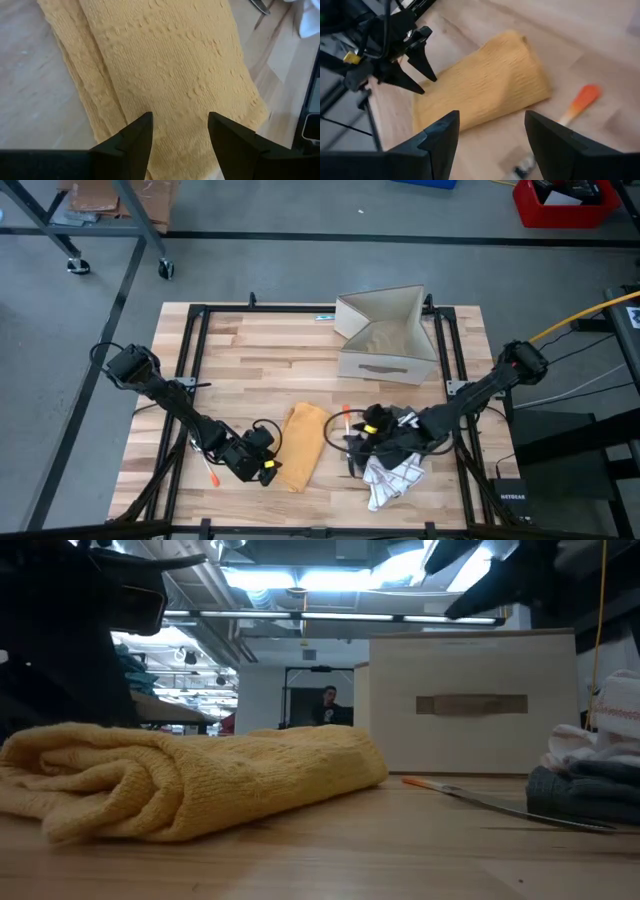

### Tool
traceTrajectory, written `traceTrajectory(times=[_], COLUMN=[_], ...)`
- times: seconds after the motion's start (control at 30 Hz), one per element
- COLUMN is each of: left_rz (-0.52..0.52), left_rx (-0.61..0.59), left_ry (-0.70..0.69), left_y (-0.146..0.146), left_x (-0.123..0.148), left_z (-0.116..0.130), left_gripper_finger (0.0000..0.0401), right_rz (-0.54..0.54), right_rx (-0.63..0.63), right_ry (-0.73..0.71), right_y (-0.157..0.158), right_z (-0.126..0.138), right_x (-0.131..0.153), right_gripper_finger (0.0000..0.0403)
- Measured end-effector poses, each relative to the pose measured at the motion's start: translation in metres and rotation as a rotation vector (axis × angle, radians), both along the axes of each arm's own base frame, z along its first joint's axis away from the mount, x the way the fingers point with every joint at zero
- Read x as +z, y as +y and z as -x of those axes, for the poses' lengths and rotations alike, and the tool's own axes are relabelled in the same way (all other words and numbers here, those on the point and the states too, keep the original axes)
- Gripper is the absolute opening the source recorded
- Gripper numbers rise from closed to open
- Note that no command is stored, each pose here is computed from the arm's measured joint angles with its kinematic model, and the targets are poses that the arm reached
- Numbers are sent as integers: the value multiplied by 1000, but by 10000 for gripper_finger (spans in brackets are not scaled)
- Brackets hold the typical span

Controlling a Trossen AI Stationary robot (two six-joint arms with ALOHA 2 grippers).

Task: Fold towel
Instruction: Stack the orange kitchen towel onto of the white kitchen towel

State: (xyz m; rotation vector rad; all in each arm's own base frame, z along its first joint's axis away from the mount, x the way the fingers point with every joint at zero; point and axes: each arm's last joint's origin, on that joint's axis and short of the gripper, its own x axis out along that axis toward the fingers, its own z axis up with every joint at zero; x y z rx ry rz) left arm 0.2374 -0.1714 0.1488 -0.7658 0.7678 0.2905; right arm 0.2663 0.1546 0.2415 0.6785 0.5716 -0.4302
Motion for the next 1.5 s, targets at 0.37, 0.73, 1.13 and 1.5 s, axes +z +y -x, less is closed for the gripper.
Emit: traceTrajectory(times=[0.37,0.73,1.13,1.5], left_rz=[3,-15,45,-7], left_rx=[30,10,70,24], left_ry=[71,174,162,177], left_y=[3,7,10,25], left_x=[-4,-9,-4,24], left_z=[5,11,9,25], left_gripper_finger=[185,185,185,185], right_rz=[-278,-398,-475,-491], right_rx=[-31,-163,-310,-353], right_ry=[-5,35,45,-52], right_y=[4,0,0,0], right_z=[-50,-64,-68,-73], right_x=[-50,-82,-108,-103], right_gripper_finger=[230,230,230,230])
